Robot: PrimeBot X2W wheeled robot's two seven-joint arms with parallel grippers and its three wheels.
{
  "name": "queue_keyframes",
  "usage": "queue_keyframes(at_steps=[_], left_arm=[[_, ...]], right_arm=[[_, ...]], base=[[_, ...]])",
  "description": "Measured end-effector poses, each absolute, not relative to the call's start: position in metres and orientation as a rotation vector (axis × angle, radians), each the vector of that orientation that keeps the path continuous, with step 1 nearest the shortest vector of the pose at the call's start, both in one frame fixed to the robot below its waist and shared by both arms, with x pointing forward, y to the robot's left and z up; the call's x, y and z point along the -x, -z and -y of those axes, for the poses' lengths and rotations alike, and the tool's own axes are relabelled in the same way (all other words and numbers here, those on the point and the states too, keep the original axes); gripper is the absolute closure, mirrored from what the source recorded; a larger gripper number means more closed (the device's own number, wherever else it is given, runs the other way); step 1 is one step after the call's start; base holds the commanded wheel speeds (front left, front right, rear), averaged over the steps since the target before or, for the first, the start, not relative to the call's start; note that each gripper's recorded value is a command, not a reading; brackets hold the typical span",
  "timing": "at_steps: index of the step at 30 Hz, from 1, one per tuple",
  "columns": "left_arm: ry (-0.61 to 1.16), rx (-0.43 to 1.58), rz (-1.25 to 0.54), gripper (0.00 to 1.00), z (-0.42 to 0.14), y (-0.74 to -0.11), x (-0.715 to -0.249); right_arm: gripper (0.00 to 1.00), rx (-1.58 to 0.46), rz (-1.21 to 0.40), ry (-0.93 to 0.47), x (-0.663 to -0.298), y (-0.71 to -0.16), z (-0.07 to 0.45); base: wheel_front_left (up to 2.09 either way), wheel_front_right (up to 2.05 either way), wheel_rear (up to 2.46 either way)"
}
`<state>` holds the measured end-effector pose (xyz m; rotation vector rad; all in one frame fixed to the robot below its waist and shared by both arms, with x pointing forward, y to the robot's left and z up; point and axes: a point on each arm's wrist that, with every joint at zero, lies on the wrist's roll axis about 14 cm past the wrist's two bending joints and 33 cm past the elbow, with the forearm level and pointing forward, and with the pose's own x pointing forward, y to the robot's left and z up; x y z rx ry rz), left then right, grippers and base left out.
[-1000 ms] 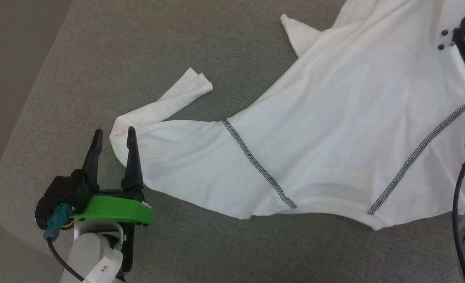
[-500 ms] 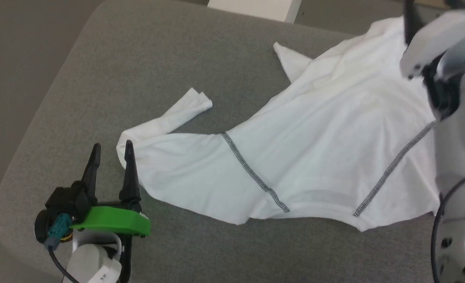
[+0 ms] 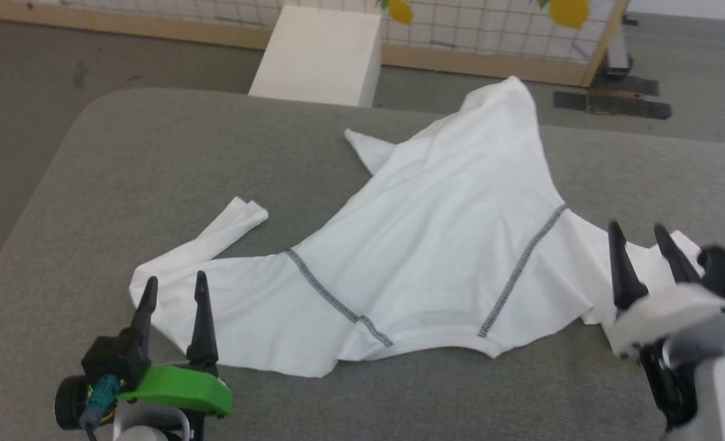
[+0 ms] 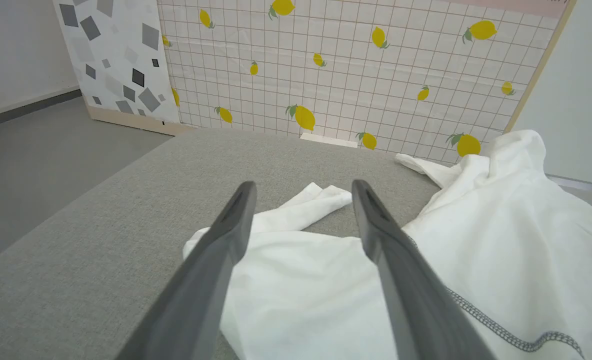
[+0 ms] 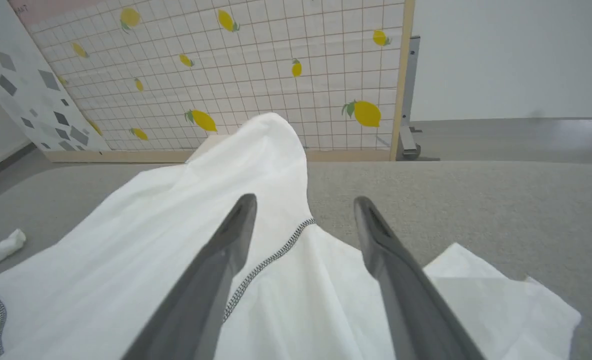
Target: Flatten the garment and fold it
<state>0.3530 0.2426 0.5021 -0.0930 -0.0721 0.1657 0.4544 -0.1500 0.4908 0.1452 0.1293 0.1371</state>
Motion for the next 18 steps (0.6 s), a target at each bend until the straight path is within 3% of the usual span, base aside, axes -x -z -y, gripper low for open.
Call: queue_keyframes(at_steps=[6,14,18], left_arm=[[-0.074,0.139,0.027,0.0,-0.212,-0.496,-0.36],[0.085,0.217,-0.598,0.0,-0.157,-0.424,-0.343],[0.059,0.195,-0.715,0.0,-0.163,-0.413,-0.336]], right_arm=[[0.0,-0.224,-0.142,0.009,-0.408,-0.483,0.202],[0.0,-0.236,-0.086,0.053,-0.395,-0.5,0.22],[0.0,-0.242,-0.088,0.046,-0.398,-0.499,0.218]], base=[[0.0,0.0,0.0],[0.0,0.0,0.0],[0.0,0.0,0.0]])
